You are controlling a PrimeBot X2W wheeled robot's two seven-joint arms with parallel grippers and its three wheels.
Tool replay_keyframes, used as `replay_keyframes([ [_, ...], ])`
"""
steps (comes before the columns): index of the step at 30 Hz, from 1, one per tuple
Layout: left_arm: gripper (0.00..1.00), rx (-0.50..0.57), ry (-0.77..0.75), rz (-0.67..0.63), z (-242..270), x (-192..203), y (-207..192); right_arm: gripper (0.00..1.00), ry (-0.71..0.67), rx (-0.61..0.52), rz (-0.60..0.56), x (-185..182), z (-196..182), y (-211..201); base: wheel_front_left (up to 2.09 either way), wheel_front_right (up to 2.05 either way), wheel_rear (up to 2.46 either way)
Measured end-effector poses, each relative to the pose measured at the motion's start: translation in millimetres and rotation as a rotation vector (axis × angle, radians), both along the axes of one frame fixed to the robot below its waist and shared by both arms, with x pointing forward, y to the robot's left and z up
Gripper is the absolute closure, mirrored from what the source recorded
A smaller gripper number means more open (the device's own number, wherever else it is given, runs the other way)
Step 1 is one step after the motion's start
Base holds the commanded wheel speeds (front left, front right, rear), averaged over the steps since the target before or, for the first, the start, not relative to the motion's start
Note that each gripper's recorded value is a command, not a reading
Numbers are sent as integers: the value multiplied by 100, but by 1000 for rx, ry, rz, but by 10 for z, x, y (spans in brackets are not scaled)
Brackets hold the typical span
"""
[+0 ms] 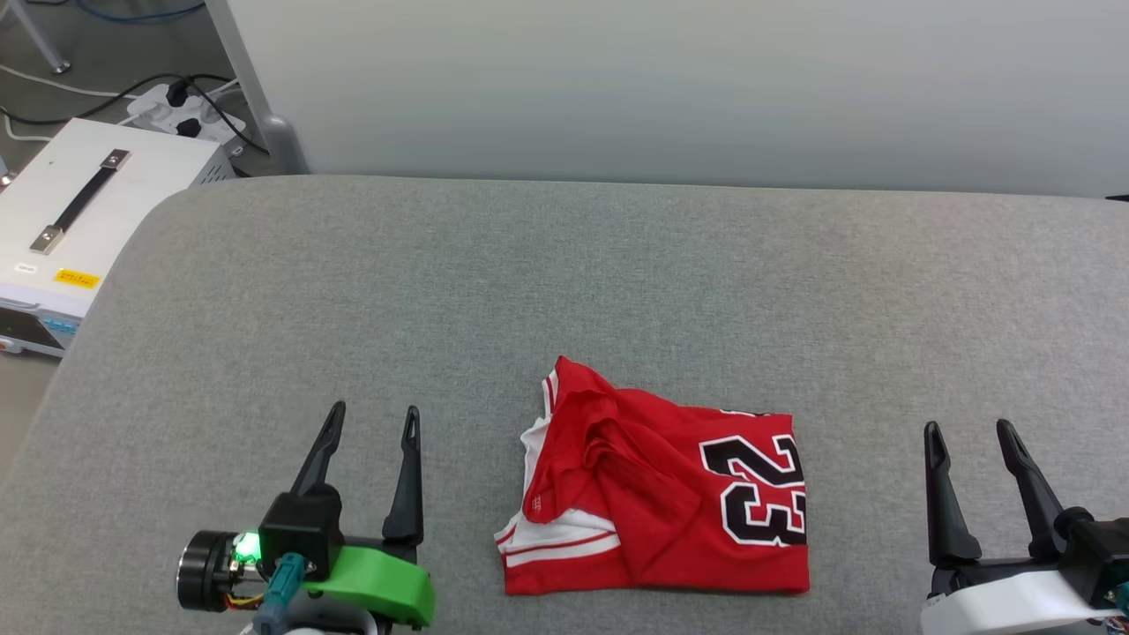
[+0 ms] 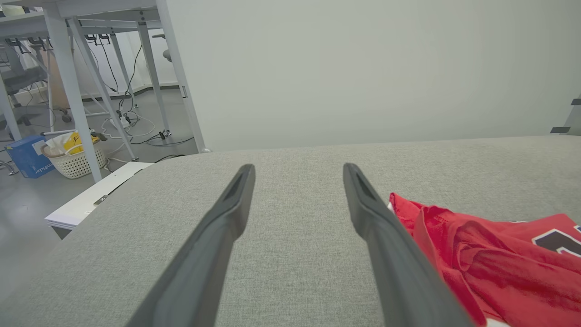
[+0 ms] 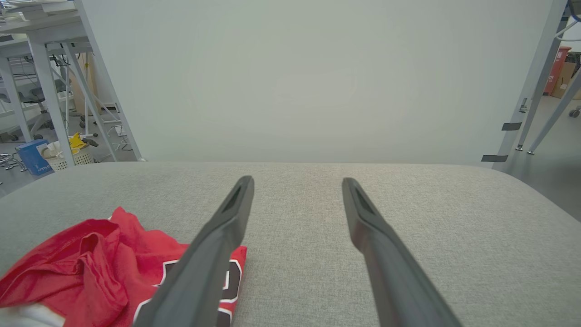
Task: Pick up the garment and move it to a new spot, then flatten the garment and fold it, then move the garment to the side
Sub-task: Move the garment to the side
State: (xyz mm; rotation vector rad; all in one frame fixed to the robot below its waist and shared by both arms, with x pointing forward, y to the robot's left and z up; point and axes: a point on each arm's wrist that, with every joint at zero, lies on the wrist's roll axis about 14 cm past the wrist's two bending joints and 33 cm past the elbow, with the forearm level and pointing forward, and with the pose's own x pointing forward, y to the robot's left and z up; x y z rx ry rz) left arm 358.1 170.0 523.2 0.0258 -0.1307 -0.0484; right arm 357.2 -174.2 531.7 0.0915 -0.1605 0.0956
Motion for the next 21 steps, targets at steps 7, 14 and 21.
replay_keyframes([
  [7,0,1,21,0,-68,-31,1,0,11,-3,7,-11,-36,30,0,0,0],
  [14,0,1,33,3,-107,-18,11,0,-24,-59,34,100,69,50,0,0,0],
  [21,0,0,52,10,-167,-16,32,0,49,-146,144,543,156,85,0,0,0],
])
